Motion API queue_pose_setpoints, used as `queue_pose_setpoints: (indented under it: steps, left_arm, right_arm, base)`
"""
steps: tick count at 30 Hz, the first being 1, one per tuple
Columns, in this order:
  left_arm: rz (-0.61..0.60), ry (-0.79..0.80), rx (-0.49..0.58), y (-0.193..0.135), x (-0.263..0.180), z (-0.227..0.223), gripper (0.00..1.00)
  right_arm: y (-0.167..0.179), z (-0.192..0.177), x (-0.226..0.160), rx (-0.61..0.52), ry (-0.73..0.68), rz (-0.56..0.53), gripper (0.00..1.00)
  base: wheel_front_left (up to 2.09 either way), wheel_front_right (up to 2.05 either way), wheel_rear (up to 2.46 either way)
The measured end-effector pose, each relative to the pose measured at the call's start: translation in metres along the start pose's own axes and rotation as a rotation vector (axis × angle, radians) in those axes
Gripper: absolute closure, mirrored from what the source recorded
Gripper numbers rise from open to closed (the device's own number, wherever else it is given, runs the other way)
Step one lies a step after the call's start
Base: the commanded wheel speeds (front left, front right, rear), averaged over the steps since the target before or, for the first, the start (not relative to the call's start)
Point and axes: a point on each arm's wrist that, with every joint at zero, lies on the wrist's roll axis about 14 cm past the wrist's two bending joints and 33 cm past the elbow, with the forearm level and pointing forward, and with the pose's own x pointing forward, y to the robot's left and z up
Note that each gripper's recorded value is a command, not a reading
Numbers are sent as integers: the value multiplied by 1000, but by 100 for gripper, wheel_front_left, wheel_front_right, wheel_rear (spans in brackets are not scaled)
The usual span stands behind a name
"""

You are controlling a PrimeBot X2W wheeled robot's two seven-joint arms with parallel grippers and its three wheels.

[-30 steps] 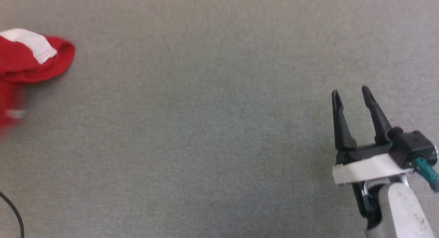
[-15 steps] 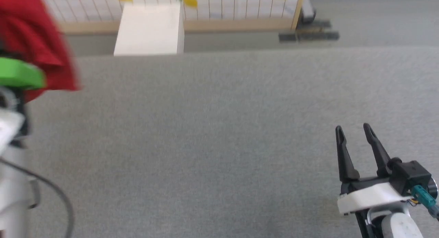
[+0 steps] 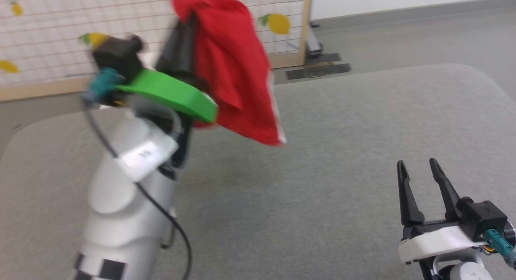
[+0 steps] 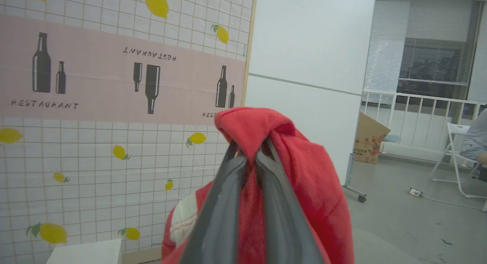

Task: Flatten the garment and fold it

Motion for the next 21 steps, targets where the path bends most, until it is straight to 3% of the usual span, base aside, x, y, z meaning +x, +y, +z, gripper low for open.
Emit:
queue_pose_setpoints:
  steps: [4, 8, 14, 19, 20, 21]
  left_arm:
    - [-54, 168, -84, -33, -7, -60, 100]
    - [-86, 455, -142, -57, -41, -143, 100]
    - [-142, 1043, -134, -79, -145, -260, 100]
    - [-166, 1368, -174, -88, -208, -291, 100]
    - [-168, 1400, -185, -90, -212, -292, 62]
    - [-174, 1416, -186, -91, -214, -291, 0]
  right_arm:
    - [-14, 4, -9, -9, -7, -44, 0]
    - [-25, 4, -17, -17, -1, -80, 0]
    - [-32, -3, -23, -25, 25, -106, 0]
    - [-33, -7, -24, -27, 42, -111, 0]
    - [-32, -7, -24, -26, 43, -109, 0]
    - [-31, -7, -24, -25, 42, -107, 0]
  base:
    - [0, 0, 0]
    - [0, 0, 0]
    - [0, 0, 0]
    - [0, 0, 0]
    - [0, 0, 0]
    - [0, 0, 0]
